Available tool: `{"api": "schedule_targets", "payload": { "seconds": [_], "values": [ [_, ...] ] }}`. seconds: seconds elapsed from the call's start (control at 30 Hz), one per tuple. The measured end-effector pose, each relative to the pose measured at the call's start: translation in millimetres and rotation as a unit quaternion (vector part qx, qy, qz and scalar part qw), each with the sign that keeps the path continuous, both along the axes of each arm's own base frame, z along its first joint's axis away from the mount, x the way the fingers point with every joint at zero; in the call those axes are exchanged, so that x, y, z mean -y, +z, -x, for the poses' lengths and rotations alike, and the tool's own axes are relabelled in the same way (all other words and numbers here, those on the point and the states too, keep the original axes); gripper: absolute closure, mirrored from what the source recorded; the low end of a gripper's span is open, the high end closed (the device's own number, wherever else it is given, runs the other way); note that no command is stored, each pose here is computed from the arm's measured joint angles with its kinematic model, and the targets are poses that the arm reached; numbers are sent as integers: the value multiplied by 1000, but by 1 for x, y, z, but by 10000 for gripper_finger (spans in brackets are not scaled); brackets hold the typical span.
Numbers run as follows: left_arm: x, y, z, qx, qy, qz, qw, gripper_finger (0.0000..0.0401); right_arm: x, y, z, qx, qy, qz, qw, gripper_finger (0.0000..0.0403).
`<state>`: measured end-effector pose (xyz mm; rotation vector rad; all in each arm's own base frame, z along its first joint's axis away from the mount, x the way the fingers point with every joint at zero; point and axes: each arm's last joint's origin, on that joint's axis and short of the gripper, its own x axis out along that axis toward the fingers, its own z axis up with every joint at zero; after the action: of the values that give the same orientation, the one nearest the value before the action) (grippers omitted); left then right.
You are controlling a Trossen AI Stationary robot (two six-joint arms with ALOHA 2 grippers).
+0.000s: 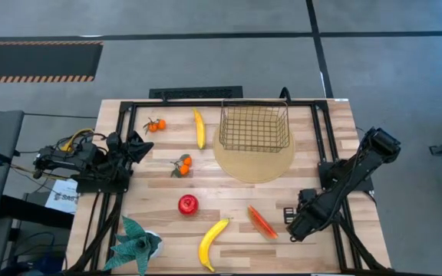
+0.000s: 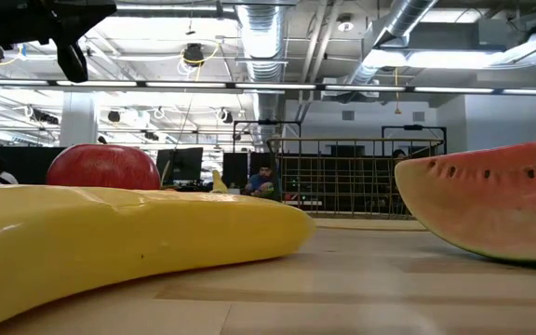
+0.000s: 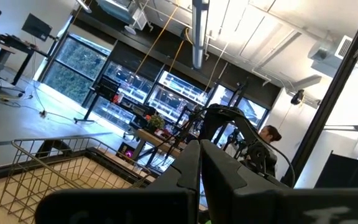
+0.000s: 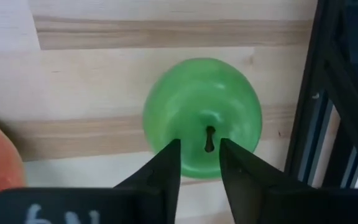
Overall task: Build produce basket
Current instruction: Put the green apple into the wire basket
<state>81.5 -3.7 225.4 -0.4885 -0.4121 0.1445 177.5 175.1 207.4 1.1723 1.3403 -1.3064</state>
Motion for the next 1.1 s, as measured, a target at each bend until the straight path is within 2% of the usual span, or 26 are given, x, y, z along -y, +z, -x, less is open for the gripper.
{"api": "schedule_targets", "payload": {
  "seconds": [0.2,0.5,0.7,1.1],
  "values": [
    [0,0,0,0,0,0,1000,401,1,0,0,-3,1,2,1000,320],
    [0,0,0,1,0,0,1000,401,1,0,1,-9,5,4,1000,351],
    [0,0,0,1,0,0,1000,401,2,0,2,-12,6,6,1000,395],
    [0,0,0,1,0,0,1000,401,4,1,4,-22,9,18,1000,401]
  ]
}}
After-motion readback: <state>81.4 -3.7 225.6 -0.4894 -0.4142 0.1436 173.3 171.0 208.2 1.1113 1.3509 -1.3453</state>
